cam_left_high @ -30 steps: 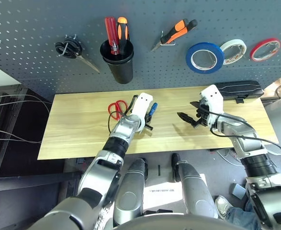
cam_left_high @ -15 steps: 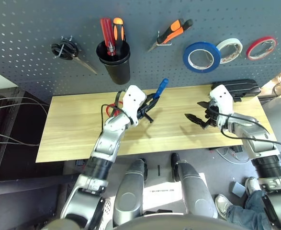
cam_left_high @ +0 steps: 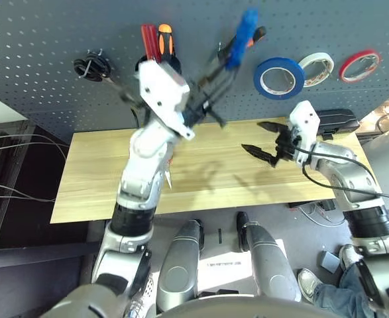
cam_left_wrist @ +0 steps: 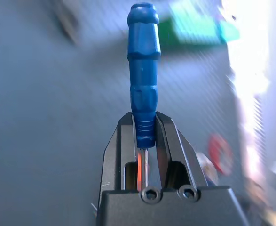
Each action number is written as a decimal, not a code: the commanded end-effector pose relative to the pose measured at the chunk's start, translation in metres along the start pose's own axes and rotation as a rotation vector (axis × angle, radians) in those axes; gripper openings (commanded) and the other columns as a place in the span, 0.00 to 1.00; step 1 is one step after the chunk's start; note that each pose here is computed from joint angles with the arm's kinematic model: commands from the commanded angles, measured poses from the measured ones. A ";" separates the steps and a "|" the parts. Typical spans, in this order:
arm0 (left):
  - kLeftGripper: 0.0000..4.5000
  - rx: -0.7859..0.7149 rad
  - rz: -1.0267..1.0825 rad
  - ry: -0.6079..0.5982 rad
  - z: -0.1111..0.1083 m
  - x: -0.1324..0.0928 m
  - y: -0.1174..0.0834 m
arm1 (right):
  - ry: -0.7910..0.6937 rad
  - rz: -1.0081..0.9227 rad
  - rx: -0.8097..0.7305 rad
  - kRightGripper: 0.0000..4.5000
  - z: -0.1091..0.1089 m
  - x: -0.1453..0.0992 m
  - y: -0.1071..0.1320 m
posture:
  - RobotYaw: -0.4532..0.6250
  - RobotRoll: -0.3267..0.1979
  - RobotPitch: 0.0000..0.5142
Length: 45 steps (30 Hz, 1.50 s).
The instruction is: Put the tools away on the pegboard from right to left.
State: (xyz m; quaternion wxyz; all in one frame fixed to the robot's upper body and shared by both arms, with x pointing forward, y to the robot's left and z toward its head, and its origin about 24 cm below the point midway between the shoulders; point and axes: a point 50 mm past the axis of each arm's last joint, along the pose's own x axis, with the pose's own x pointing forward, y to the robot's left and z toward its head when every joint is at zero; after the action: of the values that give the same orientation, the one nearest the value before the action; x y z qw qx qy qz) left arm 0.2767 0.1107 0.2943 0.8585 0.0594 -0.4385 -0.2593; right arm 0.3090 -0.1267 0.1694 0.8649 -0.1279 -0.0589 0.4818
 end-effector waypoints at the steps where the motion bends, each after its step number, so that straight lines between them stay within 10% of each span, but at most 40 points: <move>1: 0.10 0.003 0.100 -0.003 0.008 0.006 0.017 | -0.056 0.012 0.006 1.00 0.015 0.010 0.001 | 0.56 0.62 0.57; 27: 0.10 0.084 0.192 0.520 -0.035 -0.032 0.052 | -0.120 -0.019 0.066 1.00 0.031 0.030 -0.006 | 0.59 0.62 0.57; 39: 0.96 0.130 0.004 0.138 0.018 0.005 0.022 | -0.042 -0.094 0.077 1.00 0.008 0.016 -0.015 | 0.58 0.62 0.56; 45: 0.99 0.049 -0.190 0.228 0.000 0.000 -0.012 | 0.260 -0.203 0.156 1.00 -0.054 -0.015 -0.017 | 0.57 0.62 0.56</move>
State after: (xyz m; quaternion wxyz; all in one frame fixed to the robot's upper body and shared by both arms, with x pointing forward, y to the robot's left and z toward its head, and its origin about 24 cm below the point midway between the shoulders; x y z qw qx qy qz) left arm 0.2717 0.1082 0.3003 0.8719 0.1512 -0.3645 -0.2900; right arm 0.3290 -0.1524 0.1381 0.9155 -0.1092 0.0409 0.3850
